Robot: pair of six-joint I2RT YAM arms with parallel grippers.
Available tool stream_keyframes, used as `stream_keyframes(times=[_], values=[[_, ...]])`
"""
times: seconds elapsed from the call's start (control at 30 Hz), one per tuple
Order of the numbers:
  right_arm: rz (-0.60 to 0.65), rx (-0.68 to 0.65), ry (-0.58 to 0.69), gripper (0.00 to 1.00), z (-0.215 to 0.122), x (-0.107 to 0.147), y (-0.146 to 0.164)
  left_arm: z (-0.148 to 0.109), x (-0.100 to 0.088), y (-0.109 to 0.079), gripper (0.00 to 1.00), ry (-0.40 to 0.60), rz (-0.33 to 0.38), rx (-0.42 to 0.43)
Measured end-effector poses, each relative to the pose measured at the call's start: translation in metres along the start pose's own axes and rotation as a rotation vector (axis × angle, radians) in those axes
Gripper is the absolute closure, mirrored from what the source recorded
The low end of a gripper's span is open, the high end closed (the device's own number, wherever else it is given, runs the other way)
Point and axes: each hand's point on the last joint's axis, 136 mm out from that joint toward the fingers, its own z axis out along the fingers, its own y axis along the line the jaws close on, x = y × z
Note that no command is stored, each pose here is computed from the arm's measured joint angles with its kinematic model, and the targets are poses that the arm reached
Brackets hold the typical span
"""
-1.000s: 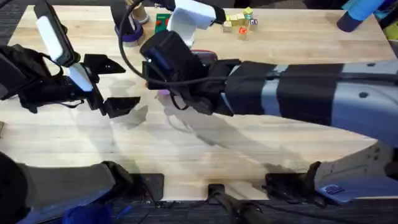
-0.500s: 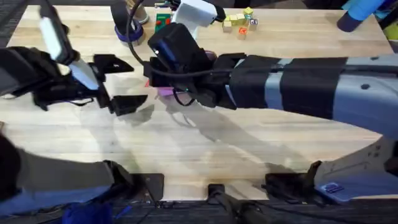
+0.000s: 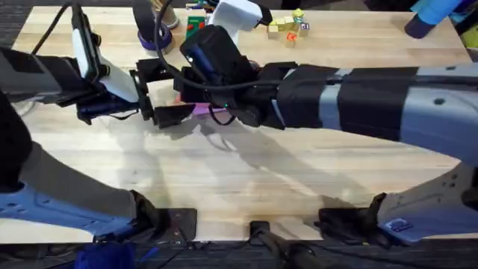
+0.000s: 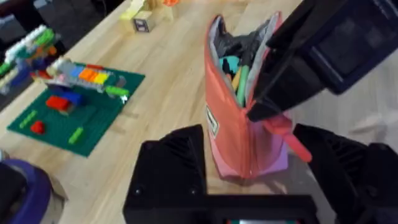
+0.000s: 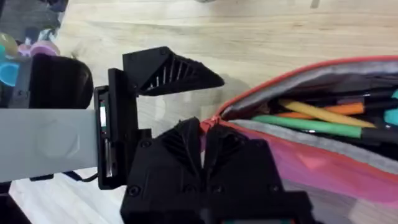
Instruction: Unzip the bag, pick up the pens from the table one at a time and place them inside, then zip the bag closed.
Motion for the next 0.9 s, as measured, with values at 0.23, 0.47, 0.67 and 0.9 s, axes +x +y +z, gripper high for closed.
stream_keyframes(times=[0.23, 0.47, 0.67, 0.9], values=[[0.004, -0.001, -0.004, 0.970, 0.000, -0.003, -0.001, 0.008, -0.004, 0.006, 0.138, -0.015, 0.008, 0.006], [0.016, 0.004, -0.016, 0.970, 0.001, -0.010, -0.007, 0.009, -0.004, 0.006, 0.915, -0.010, -0.059, 0.007], [0.019, 0.001, -0.014, 0.971, 0.002, -0.011, -0.008, 0.009, -0.003, 0.006, 0.957, -0.006, -0.094, 0.007], [0.033, 0.002, -0.015, 0.970, 0.001, -0.018, -0.014, 0.009, -0.003, 0.006, 0.958, -0.005, -0.104, 0.007]])
